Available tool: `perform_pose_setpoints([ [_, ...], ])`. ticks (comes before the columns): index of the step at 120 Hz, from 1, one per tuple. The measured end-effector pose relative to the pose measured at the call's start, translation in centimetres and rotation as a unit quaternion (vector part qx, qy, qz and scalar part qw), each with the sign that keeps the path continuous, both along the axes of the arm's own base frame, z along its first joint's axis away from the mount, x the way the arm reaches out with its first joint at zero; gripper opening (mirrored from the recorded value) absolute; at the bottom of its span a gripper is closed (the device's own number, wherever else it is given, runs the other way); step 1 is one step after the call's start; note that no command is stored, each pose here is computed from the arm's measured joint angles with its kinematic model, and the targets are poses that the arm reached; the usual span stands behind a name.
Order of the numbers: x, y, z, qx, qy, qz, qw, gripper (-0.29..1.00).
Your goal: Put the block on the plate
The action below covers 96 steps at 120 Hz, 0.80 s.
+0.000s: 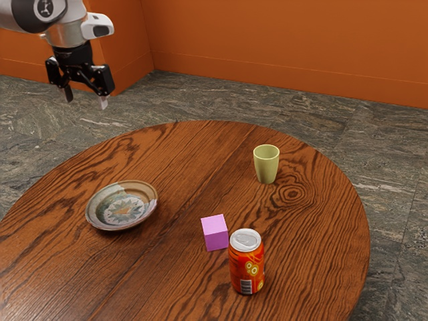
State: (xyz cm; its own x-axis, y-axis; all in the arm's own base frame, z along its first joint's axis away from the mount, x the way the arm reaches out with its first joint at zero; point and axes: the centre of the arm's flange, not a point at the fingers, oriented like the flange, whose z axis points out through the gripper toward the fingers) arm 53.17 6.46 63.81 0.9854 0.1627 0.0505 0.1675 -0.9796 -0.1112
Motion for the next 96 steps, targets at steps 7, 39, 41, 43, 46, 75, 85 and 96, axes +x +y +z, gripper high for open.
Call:
perform_pose_setpoints([
  [7, 0.0, 0.1, 0.0, 0.001, -0.002, 0.004, 1.000, 0.70],
  [39, -0.5, -0.2, 0.6, 0.000, -0.010, 0.011, 1.000, 0.70],
  [41, -0.4, -0.5, 0.5, 0.000, -0.008, 0.008, 1.000, 0.70],
  [43, -0.3, -1.0, 0.3, 0.000, -0.007, 0.005, 1.000, 0.70],
  [46, -0.1, -1.8, 0.0, 0.000, -0.005, -0.002, 1.000, 0.70],
  [75, 2.6, -11.9, -8.2, -0.003, 0.020, -0.039, 0.999, 0.70],
  [85, 3.2, -14.8, -10.9, -0.005, 0.025, -0.035, 0.999, 0.70],
  [96, 4.1, -16.6, -13.6, -0.005, 0.024, -0.016, 1.000, 0.70],
])
